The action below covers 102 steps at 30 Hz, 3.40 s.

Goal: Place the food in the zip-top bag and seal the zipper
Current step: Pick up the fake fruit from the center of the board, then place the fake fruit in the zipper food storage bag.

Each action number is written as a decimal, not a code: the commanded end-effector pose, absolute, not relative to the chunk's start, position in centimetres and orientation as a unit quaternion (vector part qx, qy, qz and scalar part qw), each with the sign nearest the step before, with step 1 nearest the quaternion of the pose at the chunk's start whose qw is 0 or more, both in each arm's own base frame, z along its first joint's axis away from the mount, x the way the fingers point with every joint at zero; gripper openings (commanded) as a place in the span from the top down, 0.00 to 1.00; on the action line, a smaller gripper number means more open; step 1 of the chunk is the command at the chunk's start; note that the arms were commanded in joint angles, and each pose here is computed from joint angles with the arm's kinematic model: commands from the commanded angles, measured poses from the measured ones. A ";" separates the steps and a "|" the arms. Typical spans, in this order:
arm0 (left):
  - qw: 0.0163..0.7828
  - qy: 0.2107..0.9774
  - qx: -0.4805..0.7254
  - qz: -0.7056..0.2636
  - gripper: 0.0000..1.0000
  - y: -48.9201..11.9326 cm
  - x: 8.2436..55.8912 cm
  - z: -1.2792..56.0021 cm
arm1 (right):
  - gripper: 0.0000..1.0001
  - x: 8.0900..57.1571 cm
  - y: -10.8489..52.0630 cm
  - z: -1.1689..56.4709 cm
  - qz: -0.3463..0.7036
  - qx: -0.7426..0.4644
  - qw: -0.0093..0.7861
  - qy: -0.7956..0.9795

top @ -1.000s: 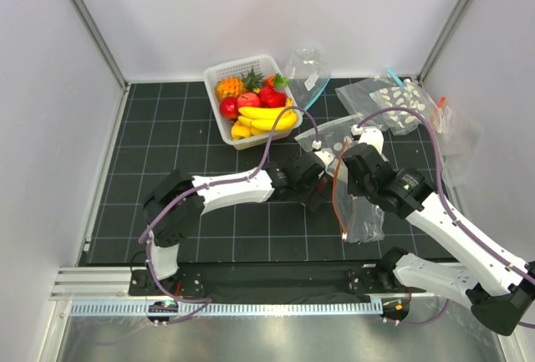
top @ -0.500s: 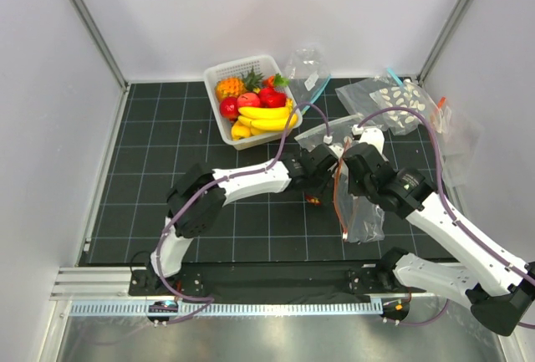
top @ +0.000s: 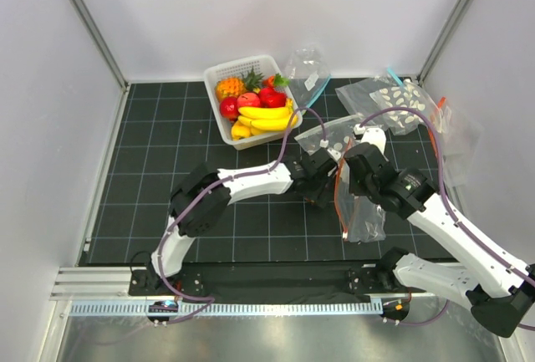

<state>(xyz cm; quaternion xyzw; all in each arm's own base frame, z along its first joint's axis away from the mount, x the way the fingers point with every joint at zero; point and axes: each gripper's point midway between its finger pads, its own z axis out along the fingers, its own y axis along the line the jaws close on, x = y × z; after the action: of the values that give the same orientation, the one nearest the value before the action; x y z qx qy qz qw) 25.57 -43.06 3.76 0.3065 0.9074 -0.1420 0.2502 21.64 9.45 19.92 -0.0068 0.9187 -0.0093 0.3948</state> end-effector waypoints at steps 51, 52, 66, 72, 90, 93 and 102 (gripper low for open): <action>0.321 0.795 0.230 -0.461 0.55 -45.5 19.2 21.8 | 0.99 21.3 13.9 23.2 0.129 -0.013 0.402 0.906; 0.322 0.799 0.230 -0.453 0.54 -45.4 19.4 21.7 | 0.99 21.3 13.9 23.4 0.131 -0.014 0.403 0.906; 0.327 0.842 0.233 -0.361 0.38 -45.4 20.8 18.9 | 0.99 21.4 13.7 22.8 0.118 -0.012 0.399 0.909; 0.345 0.837 0.237 -0.351 0.05 -44.7 20.4 19.9 | 0.99 21.7 13.2 22.1 0.116 0.009 0.413 0.903; 0.376 0.818 0.234 -0.368 0.00 -39.8 18.4 26.9 | 0.99 21.8 13.3 20.8 0.149 0.062 0.433 0.887; 0.372 0.810 0.213 -0.400 0.00 -39.1 17.4 28.7 | 0.99 21.7 13.3 21.3 0.154 0.062 0.436 0.884; 0.285 0.750 0.191 -0.566 0.00 -38.1 10.9 36.4 | 0.99 21.5 12.9 22.4 0.158 0.071 0.446 0.878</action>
<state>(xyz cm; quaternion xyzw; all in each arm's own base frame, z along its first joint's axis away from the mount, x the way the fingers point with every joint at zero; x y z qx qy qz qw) 14.31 -37.78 34.04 0.1896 0.7766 -0.4894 0.3484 20.89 12.65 19.85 0.0525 0.8982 0.1352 0.4149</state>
